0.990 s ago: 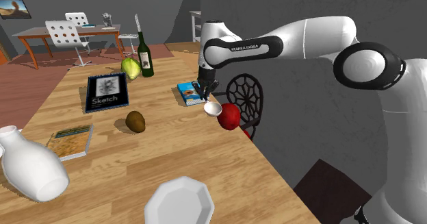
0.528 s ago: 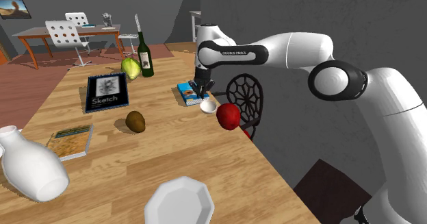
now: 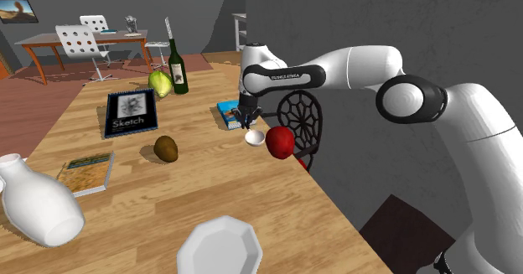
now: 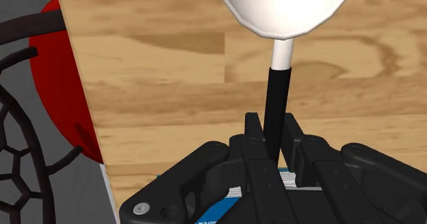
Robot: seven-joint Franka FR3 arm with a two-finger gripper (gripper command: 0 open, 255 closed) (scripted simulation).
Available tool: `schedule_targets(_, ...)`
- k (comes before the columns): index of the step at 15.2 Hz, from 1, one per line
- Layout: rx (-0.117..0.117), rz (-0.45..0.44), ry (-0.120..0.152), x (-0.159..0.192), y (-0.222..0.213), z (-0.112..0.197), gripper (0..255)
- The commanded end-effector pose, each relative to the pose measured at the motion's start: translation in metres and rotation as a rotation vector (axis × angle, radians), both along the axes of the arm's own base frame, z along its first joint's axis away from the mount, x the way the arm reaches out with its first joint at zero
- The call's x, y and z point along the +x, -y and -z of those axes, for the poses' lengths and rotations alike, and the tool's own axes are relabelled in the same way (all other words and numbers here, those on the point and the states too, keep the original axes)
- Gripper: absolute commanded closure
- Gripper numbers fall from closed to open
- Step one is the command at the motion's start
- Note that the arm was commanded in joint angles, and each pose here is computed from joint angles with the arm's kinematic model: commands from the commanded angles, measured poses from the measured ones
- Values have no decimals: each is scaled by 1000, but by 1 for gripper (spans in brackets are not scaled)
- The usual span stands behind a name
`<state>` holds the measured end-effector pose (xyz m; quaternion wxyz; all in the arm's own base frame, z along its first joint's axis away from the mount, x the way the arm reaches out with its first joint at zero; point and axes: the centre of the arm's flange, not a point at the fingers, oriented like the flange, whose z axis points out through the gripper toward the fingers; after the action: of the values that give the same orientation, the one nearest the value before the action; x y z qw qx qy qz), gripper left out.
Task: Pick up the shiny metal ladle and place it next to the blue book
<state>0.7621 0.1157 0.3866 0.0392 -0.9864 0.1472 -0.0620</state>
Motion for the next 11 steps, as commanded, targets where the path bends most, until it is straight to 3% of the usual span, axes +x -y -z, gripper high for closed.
schedule_targets(1,0,0,0,0,0,10,255)
schedule_targets(7,0,0,0,0,0,41,255)
schedule_targets(11,0,0,0,0,0,41,255)
